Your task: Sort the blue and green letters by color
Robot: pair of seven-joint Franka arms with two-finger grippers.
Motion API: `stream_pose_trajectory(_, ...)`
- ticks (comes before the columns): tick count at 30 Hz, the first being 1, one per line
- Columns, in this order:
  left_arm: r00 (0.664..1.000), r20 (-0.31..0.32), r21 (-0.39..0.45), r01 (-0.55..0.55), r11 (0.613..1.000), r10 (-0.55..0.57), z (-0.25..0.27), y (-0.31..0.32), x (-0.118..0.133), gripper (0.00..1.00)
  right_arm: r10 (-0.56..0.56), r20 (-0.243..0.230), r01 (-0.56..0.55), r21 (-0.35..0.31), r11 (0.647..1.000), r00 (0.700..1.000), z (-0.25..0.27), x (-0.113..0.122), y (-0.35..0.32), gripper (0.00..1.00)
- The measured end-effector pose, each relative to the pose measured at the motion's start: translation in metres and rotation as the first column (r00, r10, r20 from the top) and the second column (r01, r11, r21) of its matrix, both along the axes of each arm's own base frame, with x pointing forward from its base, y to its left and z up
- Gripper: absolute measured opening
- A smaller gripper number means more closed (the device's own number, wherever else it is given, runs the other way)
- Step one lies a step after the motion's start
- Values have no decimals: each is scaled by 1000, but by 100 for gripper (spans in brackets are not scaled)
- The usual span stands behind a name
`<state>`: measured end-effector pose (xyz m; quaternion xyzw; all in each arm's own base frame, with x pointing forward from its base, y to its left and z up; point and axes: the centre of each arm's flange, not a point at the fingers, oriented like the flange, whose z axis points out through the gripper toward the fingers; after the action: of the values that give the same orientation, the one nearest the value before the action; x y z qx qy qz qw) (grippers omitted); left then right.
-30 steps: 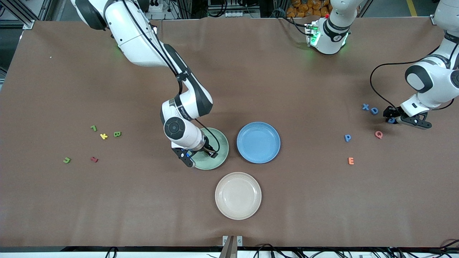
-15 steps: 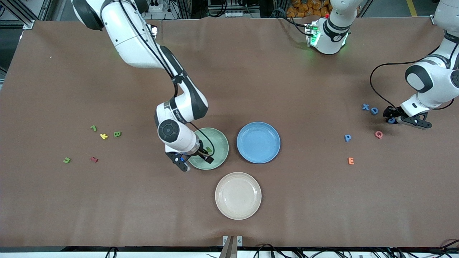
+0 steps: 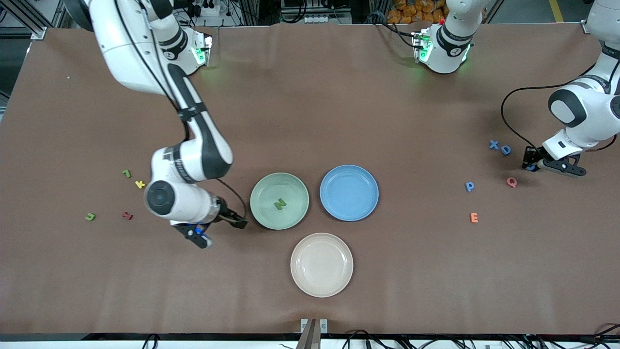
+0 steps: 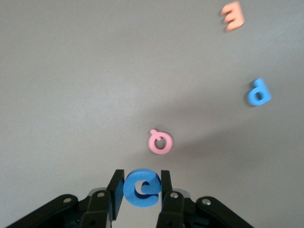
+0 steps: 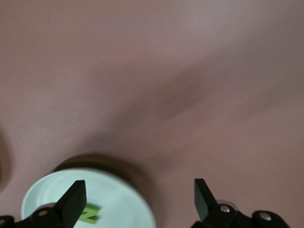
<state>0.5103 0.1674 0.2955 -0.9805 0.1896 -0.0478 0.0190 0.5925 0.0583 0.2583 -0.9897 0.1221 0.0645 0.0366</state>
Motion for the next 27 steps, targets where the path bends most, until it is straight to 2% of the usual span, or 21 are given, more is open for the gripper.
stream_pose_trajectory(5, 1000, 2, 0, -25, 1000, 25, 23, -26, 4, 35, 67, 4, -67, 3, 998, 998, -13, -27, -27, 100)
stream_pose_trajectory(11, 998, -8, -10, -56, 998, 56, 27, -60, 9, 35, 138, 52, -138, -15, 990, 989, -30, -44, -47, 100)
stream_pose_trajectory(17, 994, -42, -23, -102, 994, 101, 24, -102, 12, 35, 232, 64, -231, -25, 973, 971, -38, -51, -53, 100)
stream_pose_trajectory(27, 975, -59, -31, -215, 976, 213, 36, -189, 11, 35, 348, 72, -345, -51, 937, 935, -43, -56, -78, 100)
